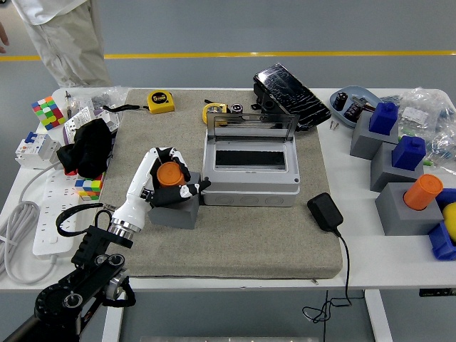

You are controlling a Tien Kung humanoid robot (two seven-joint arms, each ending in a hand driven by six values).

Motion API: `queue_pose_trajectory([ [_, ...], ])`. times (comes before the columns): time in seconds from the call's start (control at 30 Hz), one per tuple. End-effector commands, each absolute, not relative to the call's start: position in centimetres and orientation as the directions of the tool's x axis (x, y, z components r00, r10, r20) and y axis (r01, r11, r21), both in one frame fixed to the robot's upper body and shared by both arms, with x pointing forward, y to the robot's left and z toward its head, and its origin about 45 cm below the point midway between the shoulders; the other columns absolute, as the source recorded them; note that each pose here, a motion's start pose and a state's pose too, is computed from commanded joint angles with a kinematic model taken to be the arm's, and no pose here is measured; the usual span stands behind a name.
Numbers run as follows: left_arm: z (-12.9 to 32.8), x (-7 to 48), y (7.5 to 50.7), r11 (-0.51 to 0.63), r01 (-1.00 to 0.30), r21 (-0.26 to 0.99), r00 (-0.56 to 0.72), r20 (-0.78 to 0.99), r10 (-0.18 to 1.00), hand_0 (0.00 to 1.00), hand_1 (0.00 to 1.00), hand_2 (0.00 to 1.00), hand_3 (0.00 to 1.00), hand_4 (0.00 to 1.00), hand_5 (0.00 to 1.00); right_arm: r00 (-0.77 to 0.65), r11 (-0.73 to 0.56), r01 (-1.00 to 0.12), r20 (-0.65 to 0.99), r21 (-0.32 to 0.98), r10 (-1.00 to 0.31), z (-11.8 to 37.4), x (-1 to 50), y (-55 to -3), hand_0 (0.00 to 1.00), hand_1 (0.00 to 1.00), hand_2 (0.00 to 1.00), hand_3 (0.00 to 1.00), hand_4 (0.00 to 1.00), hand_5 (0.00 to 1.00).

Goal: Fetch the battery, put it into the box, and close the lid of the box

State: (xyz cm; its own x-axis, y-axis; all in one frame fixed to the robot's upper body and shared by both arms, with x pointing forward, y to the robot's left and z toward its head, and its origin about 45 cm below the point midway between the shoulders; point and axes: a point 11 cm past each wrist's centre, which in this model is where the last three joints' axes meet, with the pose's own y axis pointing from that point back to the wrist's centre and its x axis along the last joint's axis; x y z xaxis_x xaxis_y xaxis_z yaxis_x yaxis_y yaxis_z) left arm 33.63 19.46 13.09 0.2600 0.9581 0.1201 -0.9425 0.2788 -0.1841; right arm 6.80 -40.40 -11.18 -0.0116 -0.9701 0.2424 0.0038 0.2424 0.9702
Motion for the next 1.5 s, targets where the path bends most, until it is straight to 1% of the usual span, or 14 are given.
queue_pose_trajectory([
  [0.03,13.2,33.7,19.5,0.278,-0.942,-0.188,0.259,0.124,0.958,0.016,0.002,0.075,0.114,0.998,0.002,-0.011,0.243,0.004,0.243,0.970,-0.970,-11.2,6.8,-40.4,0.641,0.662,0.673,0.574,0.969,0.580],
  [0.17,14.2,33.8,19.5,0.303,-0.928,-0.215,0.269,0.171,0.948,0.016,0.002,0.075,0.114,0.998,0.002,-0.014,0.242,0.003,0.242,0.970,-0.970,-11.2,6.8,-40.4,0.641,0.662,0.673,0.574,0.969,0.580],
  [0.4,17.9,34.8,18.5,0.388,-0.896,-0.217,0.303,0.340,0.890,0.013,0.002,0.063,0.104,0.998,0.002,-0.013,0.243,0.005,0.243,0.970,-0.970,-11.2,6.8,-40.4,0.641,0.662,0.673,0.574,0.969,0.580],
  [0.63,22.0,35.6,14.0,0.536,-0.816,-0.215,0.367,0.523,0.769,0.007,0.002,0.072,0.109,0.998,0.002,-0.012,0.243,0.003,0.243,0.970,-0.970,-11.2,6.8,-40.4,0.641,0.663,0.673,0.575,0.969,0.580],
  [0.77,22.8,36.4,10.3,0.615,-0.773,-0.156,0.398,0.635,0.661,0.007,0.002,0.072,0.109,0.998,0.002,-0.008,0.244,0.005,0.244,0.970,-0.970,-11.2,6.8,-40.5,0.641,0.663,0.673,0.575,0.969,0.580],
  [0.83,22.8,36.9,8.8,0.641,-0.759,-0.116,0.405,0.687,0.603,0.007,0.002,0.084,0.118,0.998,0.025,-0.007,0.244,0.004,0.244,0.970,-0.970,-11.1,6.9,-40.5,0.641,0.662,0.673,0.575,0.969,0.580],
  [0.9,22.7,37.3,7.5,0.658,-0.750,-0.077,0.411,0.725,0.553,0.007,0.002,0.084,0.118,0.998,0.025,-0.008,0.243,0.004,0.243,0.970,-0.970,-11.1,6.9,-40.5,0.641,0.662,0.673,0.575,0.969,0.580],
  [1.0,22.1,37.8,5.6,0.665,-0.746,-0.004,0.420,0.773,0.476,0.007,0.002,0.084,0.118,0.998,0.025,-0.007,0.243,0.005,0.244,0.970,-0.970,-11.1,6.9,-40.5,0.641,0.662,0.673,0.575,0.969,0.580],
  [1.03,21.8,37.9,5.3,0.662,-0.749,0.023,0.423,0.785,0.452,0.010,0.002,0.092,0.121,0.998,0.127,-0.007,0.243,0.005,0.243,0.970,-0.970,-11.1,6.9,-40.5,0.642,0.662,0.673,0.575,0.969,0.580],
  [1.2,20.0,39.5,6.2,0.607,-0.785,0.124,0.410,0.838,0.359,0.010,0.002,0.092,0.121,0.998,0.127,-0.004,0.244,0.008,0.244,0.970,-0.970,-11.1,6.8,-40.5,0.642,0.662,0.673,0.575,0.969,0.580],
  [1.23,19.7,39.8,6.4,0.598,-0.790,0.132,0.406,0.844,0.349,0.015,0.003,0.095,0.130,0.998,0.168,-0.004,0.244,0.008,0.244,0.970,-0.970,-11.1,6.8,-40.5,0.642,0.663,0.673,0.575,0.970,0.580],
  [1.4,19.1,40.8,7.6,0.560,-0.816,0.145,0.382,0.862,0.334,0.015,0.003,0.095,0.130,0.998,0.168,0.001,0.244,0.008,0.244,0.970,-0.970,-11.1,6.9,-40.5,0.642,0.663,0.673,0.575,0.970,0.580],
  [1.43,19.1,40.9,7.7,0.557,-0.818,0.143,0.379,0.862,0.336,0.050,0.036,0.131,0.171,0.998,0.208,0.002,0.244,0.008,0.244,0.970,-0.970,-11.1,6.9,-40.5,0.641,0.663,0.673,0.575,0.970,0.580],
  [1.5,19.2,40.9,7.7,0.561,-0.818,0.128,0.374,0.860,0.348,0.050,0.036,0.131,0.171,0.998,0.208,0.003,0.244,0.008,0.244,0.970,-0.970,-11.1,6.8,-40.5,0.641,0.663,0.673,0.575,0.970,0.580],
])
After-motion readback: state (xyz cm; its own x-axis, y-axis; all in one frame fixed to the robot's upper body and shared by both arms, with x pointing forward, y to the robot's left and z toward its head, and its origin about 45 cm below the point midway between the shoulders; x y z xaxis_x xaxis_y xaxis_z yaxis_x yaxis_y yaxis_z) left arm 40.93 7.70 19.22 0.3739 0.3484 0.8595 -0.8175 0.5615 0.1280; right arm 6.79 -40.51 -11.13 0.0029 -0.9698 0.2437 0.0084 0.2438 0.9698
